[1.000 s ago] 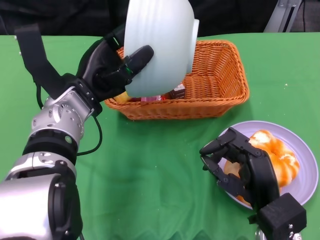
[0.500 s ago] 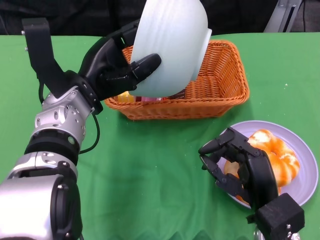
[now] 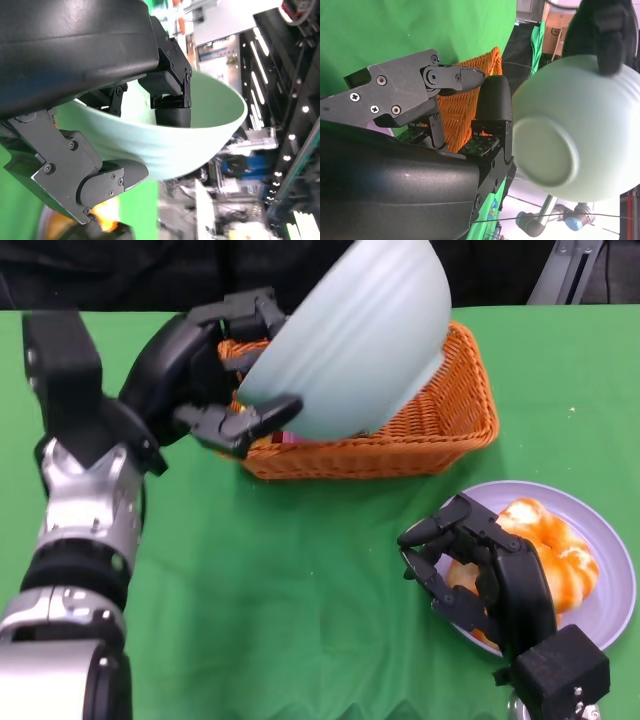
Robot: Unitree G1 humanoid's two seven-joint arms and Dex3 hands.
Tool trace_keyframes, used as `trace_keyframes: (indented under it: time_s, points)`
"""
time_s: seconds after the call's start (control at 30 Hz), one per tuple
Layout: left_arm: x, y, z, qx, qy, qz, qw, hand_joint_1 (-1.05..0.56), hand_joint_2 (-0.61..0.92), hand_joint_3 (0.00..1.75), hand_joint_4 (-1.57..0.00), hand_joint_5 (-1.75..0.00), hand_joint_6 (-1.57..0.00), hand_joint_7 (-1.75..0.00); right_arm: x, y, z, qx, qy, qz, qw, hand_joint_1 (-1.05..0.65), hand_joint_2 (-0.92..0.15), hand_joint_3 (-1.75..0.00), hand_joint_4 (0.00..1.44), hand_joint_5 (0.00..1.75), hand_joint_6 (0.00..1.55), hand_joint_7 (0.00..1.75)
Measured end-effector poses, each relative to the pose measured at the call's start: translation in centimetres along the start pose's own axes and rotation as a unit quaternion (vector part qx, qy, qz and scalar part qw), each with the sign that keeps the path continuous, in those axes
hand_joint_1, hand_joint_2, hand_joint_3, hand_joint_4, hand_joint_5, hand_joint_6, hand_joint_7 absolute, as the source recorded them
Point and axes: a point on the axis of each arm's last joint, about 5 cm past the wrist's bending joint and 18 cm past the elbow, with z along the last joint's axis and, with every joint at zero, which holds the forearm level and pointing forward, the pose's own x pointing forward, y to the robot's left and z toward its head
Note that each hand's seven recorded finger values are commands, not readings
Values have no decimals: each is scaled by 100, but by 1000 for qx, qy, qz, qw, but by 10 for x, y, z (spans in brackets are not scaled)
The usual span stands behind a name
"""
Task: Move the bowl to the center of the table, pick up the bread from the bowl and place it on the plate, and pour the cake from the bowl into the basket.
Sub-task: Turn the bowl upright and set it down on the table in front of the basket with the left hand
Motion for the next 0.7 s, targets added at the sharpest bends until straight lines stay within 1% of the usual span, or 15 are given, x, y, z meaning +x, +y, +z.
trace_keyframes:
  time_s: [0.07,0.2,0.3,0.4,0.47,0.53,0.7]
  points:
    - [-9,-1,0,46,-19,3,999,-4,64,102,-68,-167,-78,-140,0,-1,0,-1,0,0,1000,-17,-78,-47,66,153,58,132]
    - [-25,-1,0,128,-47,14,991,-4,64,102,-62,-171,-74,-145,0,-1,0,-2,0,0,1000,-18,-76,-49,62,152,57,131]
    - [-38,-1,1,186,-57,19,981,-3,64,102,-60,-169,-73,-143,0,-1,0,-1,0,-1,1000,-17,-76,-50,63,150,58,129]
    - [-50,-2,0,235,-70,33,969,-2,64,101,-59,-170,-75,-139,0,-1,0,0,0,-2,1000,-18,-76,-50,65,148,60,126]
    - [-58,-5,-2,262,-80,49,960,-3,66,98,-57,-174,-72,-142,0,-1,0,0,-1,-3,1000,-17,-76,-49,67,147,61,124]
    - [-67,-8,-5,289,-84,59,952,-4,69,94,-56,-174,-66,-148,0,-1,0,0,-2,-4,1000,-16,-75,-49,67,147,62,125]
    - [-87,-14,-11,352,-83,72,929,-4,69,91,-56,-175,-56,-161,0,-2,0,-2,-3,-8,1000,-16,-74,-52,66,148,61,127]
